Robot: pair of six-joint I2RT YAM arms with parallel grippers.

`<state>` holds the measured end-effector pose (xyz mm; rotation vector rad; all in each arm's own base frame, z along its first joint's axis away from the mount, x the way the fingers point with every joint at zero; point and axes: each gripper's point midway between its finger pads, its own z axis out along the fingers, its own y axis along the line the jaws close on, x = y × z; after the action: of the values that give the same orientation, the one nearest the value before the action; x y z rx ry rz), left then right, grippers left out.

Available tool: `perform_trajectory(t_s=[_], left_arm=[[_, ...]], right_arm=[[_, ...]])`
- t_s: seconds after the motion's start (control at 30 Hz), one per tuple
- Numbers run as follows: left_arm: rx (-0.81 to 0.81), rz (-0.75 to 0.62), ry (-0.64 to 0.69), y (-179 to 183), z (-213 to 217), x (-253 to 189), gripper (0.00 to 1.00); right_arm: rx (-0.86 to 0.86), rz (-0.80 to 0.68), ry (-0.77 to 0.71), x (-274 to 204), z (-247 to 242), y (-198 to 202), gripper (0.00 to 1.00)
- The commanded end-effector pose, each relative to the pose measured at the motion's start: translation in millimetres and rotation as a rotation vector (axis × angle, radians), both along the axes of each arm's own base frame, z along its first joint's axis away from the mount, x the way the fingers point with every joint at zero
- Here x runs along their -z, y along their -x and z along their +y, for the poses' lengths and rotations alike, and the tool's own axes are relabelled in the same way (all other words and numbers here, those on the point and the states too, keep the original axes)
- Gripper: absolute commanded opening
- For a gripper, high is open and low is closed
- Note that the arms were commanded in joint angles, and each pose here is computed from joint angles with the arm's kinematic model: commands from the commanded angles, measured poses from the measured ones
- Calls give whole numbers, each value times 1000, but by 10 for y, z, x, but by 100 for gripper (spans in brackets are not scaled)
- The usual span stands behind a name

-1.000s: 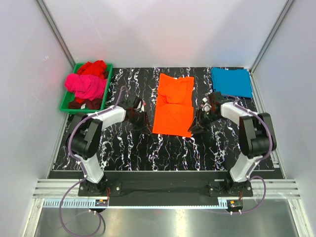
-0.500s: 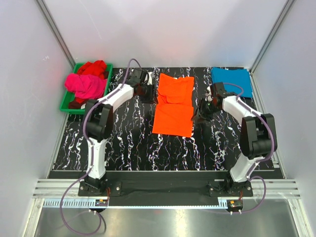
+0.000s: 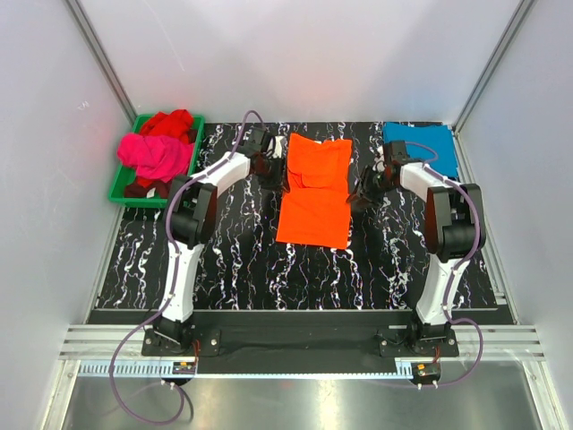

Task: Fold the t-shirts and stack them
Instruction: Fold the tshirt

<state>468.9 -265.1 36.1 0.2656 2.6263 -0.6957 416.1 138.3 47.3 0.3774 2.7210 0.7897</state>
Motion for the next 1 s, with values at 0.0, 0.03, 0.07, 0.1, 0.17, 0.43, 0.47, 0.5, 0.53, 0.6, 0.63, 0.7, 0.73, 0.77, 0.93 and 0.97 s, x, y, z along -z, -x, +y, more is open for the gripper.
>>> perform_trajectory(t_s=[0.0,0.03,0.07,0.1,0.17,0.43,0.47,0.5,0.53,0.6,0.63,0.7,0.73,0.77,0.93,0.97], left_arm=[[41,-86,60,-189,-114,-190,41],[41,-86,64,-198,-123,-190,41],[42,-78,64,-194,-128,-175,39],[52,-73,75,-189,-151,-186,35],[55,-71,82,-187,-163,-191,30],[26,-91,105,-234,-179,-414,0],[3,-98,95,-250,-135,-463,0],[-19,-93,95,-255,-110,-477,0],[-40,-95,91,-267,-78,-492,0],[-83,-104,78,-274,-2,-479,0],[-97,-102,71,-282,39,-459,0],[-104,-85,71,-267,62,-404,0],[-107,-81,69,-268,80,-388,0],[-113,-75,59,-263,97,-352,0],[-111,-74,69,-301,113,-317,0],[-108,-71,72,-303,104,-318,0]], right_arm=[[-26,-7,-55,-42,79,143,42],[-30,-5,-59,-27,89,181,42],[-28,0,-62,-19,83,220,42],[-26,6,-58,-13,69,291,42],[-29,9,-48,-1,50,342,42],[-26,3,-46,2,48,329,42],[-19,7,-47,10,48,327,42],[-19,11,-50,24,52,338,42],[-15,8,-53,27,55,324,42],[-12,15,-56,51,60,334,42],[-14,19,-57,60,72,344,42],[-12,24,-53,84,60,352,42],[-10,23,-52,80,52,348,42],[-8,23,-51,81,51,347,42],[-3,-1,-38,78,40,164,47],[-4,0,-37,87,48,132,47]])
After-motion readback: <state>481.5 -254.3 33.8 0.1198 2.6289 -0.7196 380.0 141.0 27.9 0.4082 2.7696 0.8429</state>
